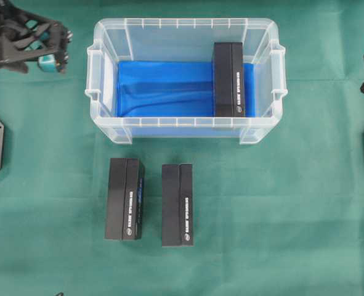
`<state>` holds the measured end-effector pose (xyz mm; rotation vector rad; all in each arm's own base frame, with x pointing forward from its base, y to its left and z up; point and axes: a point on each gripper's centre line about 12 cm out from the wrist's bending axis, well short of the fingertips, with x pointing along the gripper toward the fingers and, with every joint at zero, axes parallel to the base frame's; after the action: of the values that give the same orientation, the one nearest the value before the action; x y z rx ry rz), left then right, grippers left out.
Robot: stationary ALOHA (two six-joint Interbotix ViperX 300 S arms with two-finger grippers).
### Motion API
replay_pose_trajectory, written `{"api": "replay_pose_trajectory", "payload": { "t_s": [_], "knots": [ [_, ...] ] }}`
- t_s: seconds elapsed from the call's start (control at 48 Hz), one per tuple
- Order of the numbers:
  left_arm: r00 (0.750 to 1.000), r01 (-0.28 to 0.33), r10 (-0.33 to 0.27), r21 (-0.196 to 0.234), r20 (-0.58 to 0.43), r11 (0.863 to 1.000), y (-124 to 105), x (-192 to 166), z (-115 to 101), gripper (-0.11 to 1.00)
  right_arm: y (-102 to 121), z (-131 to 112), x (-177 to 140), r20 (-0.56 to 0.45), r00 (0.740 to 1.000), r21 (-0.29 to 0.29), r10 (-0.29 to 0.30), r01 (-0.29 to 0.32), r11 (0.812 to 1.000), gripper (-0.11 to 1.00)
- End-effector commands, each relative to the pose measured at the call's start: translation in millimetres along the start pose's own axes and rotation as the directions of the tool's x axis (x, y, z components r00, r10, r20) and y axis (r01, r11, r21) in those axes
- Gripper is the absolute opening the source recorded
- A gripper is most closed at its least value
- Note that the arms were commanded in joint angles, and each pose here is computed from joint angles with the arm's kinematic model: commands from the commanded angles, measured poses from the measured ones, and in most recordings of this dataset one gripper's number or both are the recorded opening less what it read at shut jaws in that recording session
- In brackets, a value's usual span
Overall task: Take the box out of the case with the left arm.
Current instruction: 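Move the open left gripper over the right black box in the case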
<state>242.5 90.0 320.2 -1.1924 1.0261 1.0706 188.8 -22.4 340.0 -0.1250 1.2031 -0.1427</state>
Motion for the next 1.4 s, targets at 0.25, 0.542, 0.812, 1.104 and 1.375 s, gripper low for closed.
{"api": "replay_pose_trajectory", "payload": {
  "t_s": [0.25,0.542,0.812,1.104,1.375],
  "knots": [
    [0.998,0.055,-0.056,0.019,0.014,0.998,-63,-11,21,0.97,-1,2,-3,0.014,1.0,-0.003,-0.003,0.003,1.0,0.0],
    [0.996,0.091,-0.092,0.081,0.002,0.993,-135,-1,23,0.97,-1,2,-2,0.011,1.0,-0.004,-0.002,0.002,1.0,0.0],
    [0.991,0.131,-0.131,0.107,-0.003,0.986,-186,8,24,0.97,-1,1,-1,0.008,1.0,-0.003,-0.003,0.003,1.0,0.0],
    [0.987,0.159,-0.157,0.134,-0.028,0.978,-230,26,17,0.97,0,-3,4,-0.011,1.0,-0.007,-0.003,0.003,1.0,0.0],
    [0.988,0.15,-0.145,0.145,-0.044,0.978,-263,44,19,0.97,2,-9,11,-0.035,0.999,-0.012,-0.002,0.002,1.0,0.0]
  ]
}}
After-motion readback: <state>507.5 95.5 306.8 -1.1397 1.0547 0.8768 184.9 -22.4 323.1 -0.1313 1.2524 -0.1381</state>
